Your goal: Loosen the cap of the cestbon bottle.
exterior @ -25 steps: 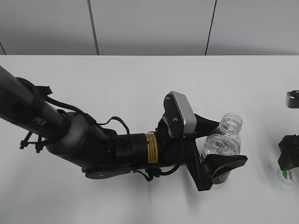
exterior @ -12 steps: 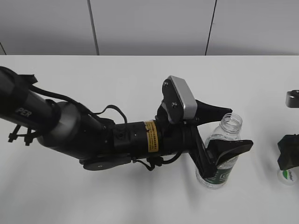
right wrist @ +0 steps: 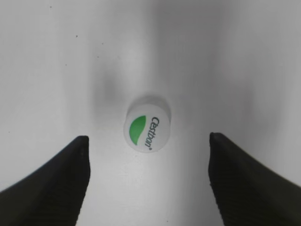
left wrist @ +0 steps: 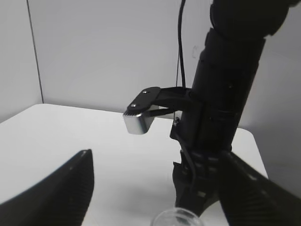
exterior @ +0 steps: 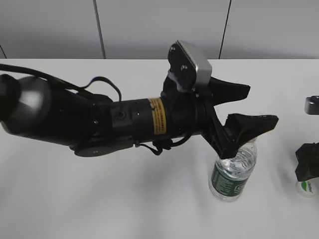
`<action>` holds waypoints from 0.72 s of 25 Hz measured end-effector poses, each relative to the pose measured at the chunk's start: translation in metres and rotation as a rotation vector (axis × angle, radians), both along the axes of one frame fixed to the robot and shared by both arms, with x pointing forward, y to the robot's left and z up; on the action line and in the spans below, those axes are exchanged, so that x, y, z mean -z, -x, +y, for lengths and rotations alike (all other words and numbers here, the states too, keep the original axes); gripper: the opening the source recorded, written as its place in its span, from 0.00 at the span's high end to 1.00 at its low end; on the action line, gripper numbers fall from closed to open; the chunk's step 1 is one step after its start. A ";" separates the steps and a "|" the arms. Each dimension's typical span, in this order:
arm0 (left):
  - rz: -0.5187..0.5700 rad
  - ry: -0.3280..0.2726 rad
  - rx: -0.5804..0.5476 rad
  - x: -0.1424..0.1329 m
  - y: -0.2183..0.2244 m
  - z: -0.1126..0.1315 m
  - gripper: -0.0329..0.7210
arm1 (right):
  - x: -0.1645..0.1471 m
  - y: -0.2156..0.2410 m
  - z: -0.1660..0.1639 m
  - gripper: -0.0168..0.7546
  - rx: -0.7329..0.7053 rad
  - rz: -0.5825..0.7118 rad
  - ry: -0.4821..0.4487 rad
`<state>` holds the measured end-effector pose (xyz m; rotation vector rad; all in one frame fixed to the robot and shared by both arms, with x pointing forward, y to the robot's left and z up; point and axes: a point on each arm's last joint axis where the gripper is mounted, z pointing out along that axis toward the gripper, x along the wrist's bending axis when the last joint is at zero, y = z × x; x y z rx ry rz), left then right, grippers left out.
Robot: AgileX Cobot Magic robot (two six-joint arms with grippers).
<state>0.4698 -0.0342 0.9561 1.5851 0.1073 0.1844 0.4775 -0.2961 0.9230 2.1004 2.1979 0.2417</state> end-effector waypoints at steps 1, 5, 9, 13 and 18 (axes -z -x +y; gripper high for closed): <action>0.016 -0.010 -0.015 -0.007 0.000 0.001 0.13 | 0.000 0.000 0.000 0.21 0.001 0.000 -0.001; 0.117 -0.084 -0.149 -0.037 -0.004 0.013 0.15 | 0.000 0.000 0.000 0.21 0.005 0.001 -0.004; 0.278 -0.150 -0.420 -0.067 -0.020 0.046 0.17 | 0.000 0.002 0.001 0.21 0.008 0.018 -0.010; 0.440 -0.232 -0.703 -0.076 -0.050 0.101 0.17 | 0.000 0.003 0.001 0.21 0.008 0.039 -0.013; 0.673 -0.257 -1.026 -0.076 -0.080 0.181 0.24 | 0.001 0.007 0.001 0.21 0.005 0.080 -0.017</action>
